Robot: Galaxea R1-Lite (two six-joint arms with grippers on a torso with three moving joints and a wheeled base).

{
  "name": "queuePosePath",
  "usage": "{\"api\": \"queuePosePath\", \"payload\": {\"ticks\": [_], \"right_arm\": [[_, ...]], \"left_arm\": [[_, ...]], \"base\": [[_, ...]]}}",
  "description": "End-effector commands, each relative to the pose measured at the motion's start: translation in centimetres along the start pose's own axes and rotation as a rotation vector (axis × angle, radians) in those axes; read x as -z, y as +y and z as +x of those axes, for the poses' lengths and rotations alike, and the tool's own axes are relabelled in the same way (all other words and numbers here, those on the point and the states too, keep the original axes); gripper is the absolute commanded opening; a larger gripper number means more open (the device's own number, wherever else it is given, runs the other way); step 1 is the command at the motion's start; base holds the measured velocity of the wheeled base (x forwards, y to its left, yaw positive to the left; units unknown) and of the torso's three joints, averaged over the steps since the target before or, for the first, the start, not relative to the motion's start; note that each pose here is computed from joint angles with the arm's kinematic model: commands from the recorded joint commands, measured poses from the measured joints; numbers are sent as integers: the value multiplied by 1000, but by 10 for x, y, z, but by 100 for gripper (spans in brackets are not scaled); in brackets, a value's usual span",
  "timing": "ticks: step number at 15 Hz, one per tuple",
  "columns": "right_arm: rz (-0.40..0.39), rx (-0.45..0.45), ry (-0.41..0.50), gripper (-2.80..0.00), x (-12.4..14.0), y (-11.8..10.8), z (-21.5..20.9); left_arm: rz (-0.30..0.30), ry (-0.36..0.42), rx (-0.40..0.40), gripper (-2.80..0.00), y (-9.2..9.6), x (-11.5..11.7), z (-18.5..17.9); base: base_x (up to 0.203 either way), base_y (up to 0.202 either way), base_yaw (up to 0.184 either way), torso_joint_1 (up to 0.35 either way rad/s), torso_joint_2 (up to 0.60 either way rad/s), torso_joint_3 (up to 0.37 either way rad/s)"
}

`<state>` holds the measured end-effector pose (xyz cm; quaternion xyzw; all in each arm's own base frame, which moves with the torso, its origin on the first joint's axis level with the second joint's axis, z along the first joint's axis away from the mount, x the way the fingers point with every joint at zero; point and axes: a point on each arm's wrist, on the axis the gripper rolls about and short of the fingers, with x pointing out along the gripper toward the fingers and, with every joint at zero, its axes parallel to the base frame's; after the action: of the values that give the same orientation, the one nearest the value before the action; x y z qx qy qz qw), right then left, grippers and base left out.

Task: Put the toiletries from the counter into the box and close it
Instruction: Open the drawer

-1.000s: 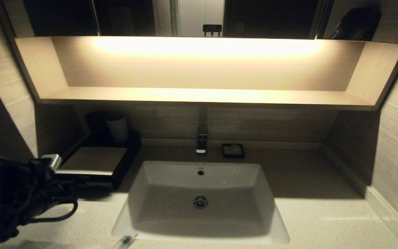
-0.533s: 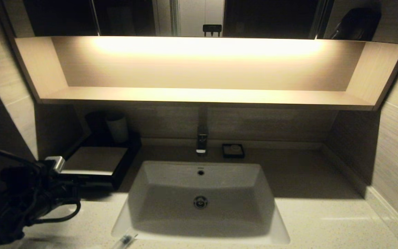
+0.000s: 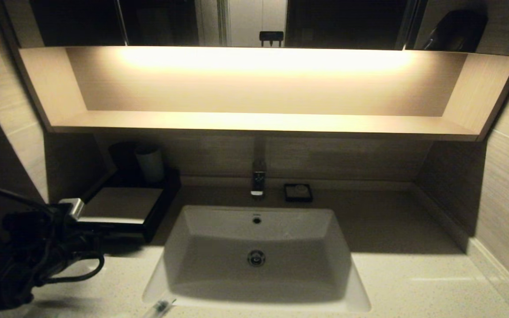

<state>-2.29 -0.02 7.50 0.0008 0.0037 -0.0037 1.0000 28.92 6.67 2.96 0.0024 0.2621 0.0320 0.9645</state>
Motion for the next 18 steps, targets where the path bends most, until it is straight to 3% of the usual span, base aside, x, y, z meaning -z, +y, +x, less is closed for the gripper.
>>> {"api": "queuePosePath", "payload": {"ticks": [1,18], "right_arm": [[0,0,0,-280,0,0,0],[0,0,0,-280,0,0,0]], "left_arm": [[1,-8,0,-280,0,-1,1],[3,-22,0,-280,2,-2,12]], "base": [[0,0,0,0,0,0],[0,0,0,0,0,0]]}}
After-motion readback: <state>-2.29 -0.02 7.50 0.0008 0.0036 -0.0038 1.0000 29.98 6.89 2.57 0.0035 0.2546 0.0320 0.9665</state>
